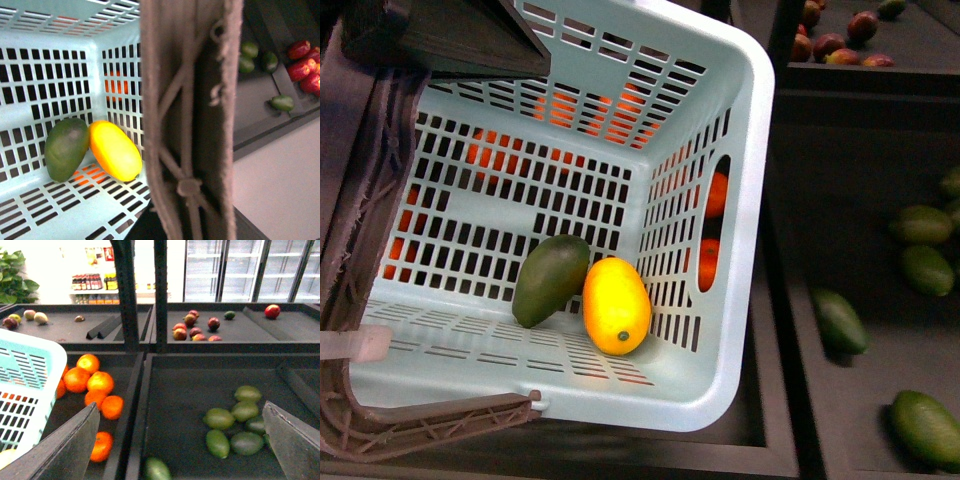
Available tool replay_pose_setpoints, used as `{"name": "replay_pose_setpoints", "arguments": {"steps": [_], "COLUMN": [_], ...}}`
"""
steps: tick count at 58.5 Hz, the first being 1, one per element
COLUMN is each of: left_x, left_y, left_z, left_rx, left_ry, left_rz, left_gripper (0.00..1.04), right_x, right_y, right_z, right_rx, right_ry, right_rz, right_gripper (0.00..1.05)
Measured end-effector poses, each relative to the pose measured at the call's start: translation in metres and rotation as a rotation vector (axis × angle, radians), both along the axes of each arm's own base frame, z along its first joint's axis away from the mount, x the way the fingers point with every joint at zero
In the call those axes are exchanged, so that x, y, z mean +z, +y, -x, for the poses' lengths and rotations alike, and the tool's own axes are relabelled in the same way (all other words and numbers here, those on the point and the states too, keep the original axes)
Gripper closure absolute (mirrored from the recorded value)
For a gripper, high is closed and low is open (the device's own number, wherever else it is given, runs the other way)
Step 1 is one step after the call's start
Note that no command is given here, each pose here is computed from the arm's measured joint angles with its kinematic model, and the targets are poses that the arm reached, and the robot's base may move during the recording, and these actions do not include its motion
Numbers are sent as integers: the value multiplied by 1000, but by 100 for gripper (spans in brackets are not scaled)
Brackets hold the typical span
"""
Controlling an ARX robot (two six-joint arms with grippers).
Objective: Pick mango and avocado into basket
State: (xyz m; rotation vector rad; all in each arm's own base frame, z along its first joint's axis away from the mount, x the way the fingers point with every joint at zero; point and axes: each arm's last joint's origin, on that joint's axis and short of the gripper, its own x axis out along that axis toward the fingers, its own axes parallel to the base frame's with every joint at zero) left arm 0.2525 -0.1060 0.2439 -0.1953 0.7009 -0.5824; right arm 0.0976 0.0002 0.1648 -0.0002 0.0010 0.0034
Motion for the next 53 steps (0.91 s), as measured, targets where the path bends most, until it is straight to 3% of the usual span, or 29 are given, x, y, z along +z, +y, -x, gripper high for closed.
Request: {"name": "replay_pose_setpoints", "arguments": {"steps": [53], "left_x": [0], "left_y": [-1], "left_z": [1], "left_rx": [-8], "left_ry": [5], "left_rz": [9], "left_gripper": [99], "right_x": [0], "right_y": [0], "right_z": [0], "right_rx": [0], "right_ry": [0], "right_rz": [0], "right_gripper": [8]}}
